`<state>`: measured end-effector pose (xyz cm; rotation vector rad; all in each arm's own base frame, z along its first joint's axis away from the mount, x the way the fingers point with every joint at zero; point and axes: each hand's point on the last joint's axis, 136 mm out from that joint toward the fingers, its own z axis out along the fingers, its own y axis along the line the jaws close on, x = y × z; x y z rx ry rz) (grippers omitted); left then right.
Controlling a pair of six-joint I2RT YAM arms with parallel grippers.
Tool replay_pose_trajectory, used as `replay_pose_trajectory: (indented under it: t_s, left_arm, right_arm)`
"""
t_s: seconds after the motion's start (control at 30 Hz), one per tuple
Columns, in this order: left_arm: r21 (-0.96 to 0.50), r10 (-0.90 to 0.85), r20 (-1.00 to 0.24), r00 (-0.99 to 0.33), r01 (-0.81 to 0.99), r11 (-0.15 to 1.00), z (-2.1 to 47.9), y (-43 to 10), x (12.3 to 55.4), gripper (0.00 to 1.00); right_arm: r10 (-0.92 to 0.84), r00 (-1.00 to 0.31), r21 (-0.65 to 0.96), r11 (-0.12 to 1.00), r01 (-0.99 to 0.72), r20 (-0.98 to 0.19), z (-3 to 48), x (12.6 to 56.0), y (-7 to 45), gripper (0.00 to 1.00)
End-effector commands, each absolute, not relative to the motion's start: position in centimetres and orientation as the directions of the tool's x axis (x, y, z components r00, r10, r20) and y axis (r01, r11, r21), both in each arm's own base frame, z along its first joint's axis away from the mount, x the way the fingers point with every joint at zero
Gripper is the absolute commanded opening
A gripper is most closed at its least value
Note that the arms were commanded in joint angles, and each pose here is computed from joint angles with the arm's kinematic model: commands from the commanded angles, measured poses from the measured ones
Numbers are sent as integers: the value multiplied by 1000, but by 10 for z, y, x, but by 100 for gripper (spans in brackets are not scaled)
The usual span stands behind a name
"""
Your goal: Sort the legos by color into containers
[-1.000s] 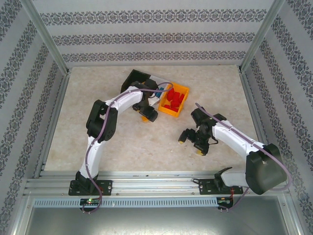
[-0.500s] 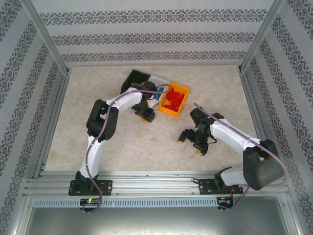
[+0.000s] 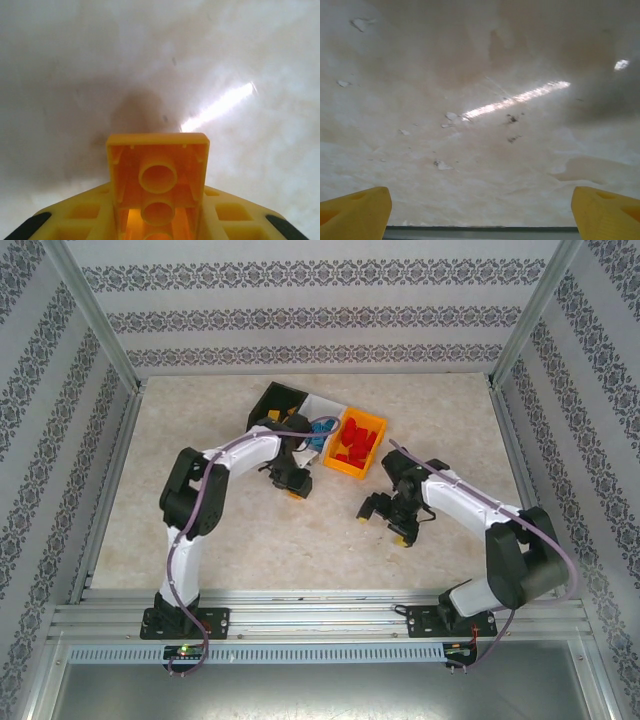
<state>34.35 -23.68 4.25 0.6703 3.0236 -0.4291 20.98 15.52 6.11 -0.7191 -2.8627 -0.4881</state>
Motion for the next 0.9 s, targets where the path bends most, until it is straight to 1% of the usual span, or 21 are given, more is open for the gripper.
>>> replay_pose_trajectory:
  t_s: [0.0,0.1,0.17,0.2,0.3,0.47,0.67,0.83,0.87]
  left_arm:
    - [-428,218,-179,-959,276,861,88,-256,343,33]
    - [-620,-22,-189,-982,102,778,114,-262,349,33]
    - [-732,-157,-158,-975,9,681,126,-264,356,33]
    - [-767,-193,-146,-970,-12,641,131,-265,360,33]
    - [-825,-262,-104,-960,-64,561,143,-260,371,33]
    - [-882,-391,-101,-915,-99,460,176,-237,410,33]
    - [-892,-483,-110,-869,-128,433,196,-210,464,33]
    - [-853,-530,-116,-840,-188,487,196,-190,497,33]
    - [-832,-535,-122,-836,-208,514,194,-185,501,33]
  right_arm:
    - [397,-890,303,839,451,225,65,220,169,93]
    - [376,-898,313,845,434,229,64,228,176,93]
    - [361,-903,323,847,422,232,65,234,182,93]
    - [357,-904,327,847,419,233,65,237,184,93]
    - [340,-912,345,848,403,229,68,244,190,94]
    - [328,-919,382,838,391,220,73,254,198,94]
    - [319,-928,441,817,373,194,86,267,206,94]
    - [333,-927,464,802,375,174,95,275,202,94]
    - [337,-925,465,800,378,173,96,276,200,94]
